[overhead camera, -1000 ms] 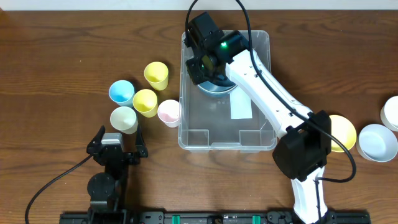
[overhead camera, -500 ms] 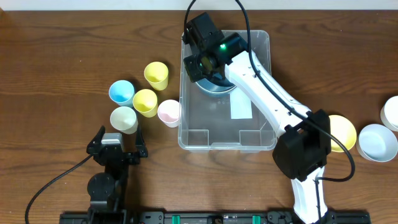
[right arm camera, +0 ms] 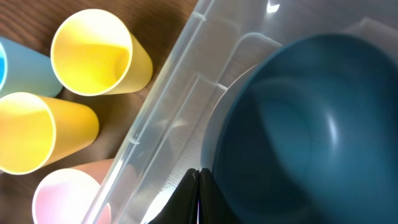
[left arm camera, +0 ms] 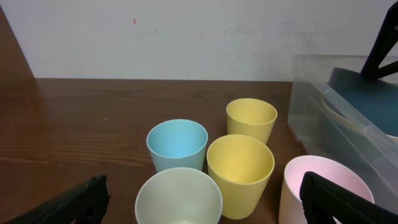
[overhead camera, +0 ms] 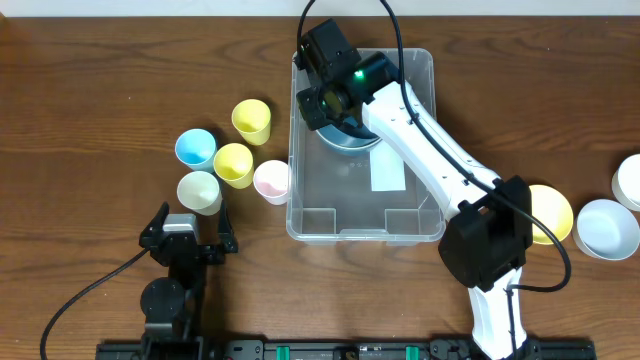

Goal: Pack container

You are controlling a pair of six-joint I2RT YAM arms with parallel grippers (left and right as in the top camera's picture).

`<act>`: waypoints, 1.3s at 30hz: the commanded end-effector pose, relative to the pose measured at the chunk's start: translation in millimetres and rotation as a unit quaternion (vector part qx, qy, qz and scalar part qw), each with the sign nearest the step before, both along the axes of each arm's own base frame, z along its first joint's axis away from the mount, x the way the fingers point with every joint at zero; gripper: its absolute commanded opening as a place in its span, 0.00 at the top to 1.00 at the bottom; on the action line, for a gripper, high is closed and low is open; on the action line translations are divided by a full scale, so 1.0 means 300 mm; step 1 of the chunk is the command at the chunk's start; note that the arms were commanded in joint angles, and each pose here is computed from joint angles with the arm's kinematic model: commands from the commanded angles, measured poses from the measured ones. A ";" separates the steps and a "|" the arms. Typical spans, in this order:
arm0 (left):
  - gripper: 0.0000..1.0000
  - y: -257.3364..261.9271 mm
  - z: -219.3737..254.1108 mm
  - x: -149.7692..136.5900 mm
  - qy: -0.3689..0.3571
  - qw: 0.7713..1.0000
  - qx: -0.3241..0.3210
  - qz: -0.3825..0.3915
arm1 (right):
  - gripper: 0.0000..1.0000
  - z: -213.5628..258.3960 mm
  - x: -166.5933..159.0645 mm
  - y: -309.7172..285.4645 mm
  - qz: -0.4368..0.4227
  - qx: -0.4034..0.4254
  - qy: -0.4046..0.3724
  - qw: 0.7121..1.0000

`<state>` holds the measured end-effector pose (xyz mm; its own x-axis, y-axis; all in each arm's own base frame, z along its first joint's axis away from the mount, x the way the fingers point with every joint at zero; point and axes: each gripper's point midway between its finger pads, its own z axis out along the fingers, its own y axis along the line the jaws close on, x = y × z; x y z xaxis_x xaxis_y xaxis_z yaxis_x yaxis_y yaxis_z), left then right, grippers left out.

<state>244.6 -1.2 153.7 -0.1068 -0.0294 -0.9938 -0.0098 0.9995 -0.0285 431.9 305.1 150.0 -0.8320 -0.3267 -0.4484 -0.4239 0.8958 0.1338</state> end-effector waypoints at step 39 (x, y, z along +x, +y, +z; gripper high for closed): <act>0.02 0.003 -0.061 -0.002 0.027 1.000 0.008 0.001 | 0.99 0.063 0.032 -0.046 -0.033 -0.008 -0.022 0.999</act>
